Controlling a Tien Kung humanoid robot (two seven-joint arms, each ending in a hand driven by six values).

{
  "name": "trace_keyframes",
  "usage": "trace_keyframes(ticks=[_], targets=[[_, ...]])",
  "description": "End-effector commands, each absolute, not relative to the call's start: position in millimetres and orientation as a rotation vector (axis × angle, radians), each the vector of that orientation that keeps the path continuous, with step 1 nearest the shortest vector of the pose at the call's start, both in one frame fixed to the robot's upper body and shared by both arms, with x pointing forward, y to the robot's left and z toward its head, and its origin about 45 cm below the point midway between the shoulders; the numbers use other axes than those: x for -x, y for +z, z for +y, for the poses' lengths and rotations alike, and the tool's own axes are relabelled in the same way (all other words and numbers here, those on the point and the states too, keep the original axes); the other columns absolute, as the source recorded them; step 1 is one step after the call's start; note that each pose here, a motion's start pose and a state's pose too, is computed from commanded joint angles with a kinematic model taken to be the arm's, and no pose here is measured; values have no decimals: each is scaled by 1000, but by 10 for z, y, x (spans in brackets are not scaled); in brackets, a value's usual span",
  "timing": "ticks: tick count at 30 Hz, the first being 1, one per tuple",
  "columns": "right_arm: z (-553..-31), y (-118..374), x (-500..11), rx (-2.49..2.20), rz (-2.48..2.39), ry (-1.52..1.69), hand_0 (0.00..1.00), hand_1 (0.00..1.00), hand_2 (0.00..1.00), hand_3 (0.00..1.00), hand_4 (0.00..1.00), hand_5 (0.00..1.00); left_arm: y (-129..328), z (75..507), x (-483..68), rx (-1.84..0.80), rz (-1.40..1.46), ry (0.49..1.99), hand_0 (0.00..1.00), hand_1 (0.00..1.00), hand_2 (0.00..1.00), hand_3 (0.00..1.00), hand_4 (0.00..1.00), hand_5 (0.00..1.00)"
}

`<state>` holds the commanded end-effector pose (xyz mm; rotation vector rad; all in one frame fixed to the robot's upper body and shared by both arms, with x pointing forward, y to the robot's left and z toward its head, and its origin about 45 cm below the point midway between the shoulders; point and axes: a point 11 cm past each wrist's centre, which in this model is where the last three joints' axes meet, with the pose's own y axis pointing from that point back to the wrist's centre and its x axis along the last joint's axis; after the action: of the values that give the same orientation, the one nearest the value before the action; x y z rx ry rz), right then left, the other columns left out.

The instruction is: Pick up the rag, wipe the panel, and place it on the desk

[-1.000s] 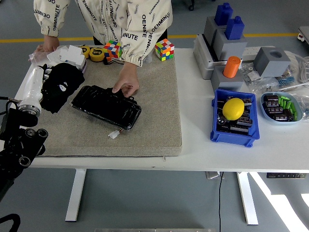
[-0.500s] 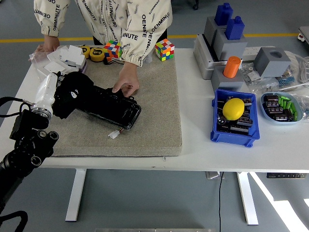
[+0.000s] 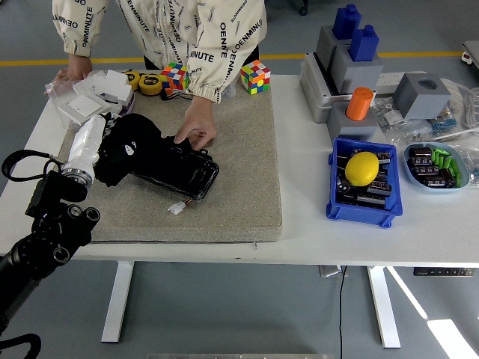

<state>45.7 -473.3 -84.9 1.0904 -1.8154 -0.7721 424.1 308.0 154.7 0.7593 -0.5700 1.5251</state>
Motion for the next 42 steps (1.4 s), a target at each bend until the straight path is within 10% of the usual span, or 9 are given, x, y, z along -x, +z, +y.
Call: trace_keyframes(ticks=[27,42], targets=[[-4709,-851,-490,-1102,-1819,-771,533,552,489,521,883,343,1437,2051,-3828,-670,-615,1192,191,245,269,551,599,2],[-4708,-851,-495,-1102,-1820,-772,533,551,489,521,884,344,1459,2269,-3962,-679,-628,1287,187,239,267,552,603,2]])
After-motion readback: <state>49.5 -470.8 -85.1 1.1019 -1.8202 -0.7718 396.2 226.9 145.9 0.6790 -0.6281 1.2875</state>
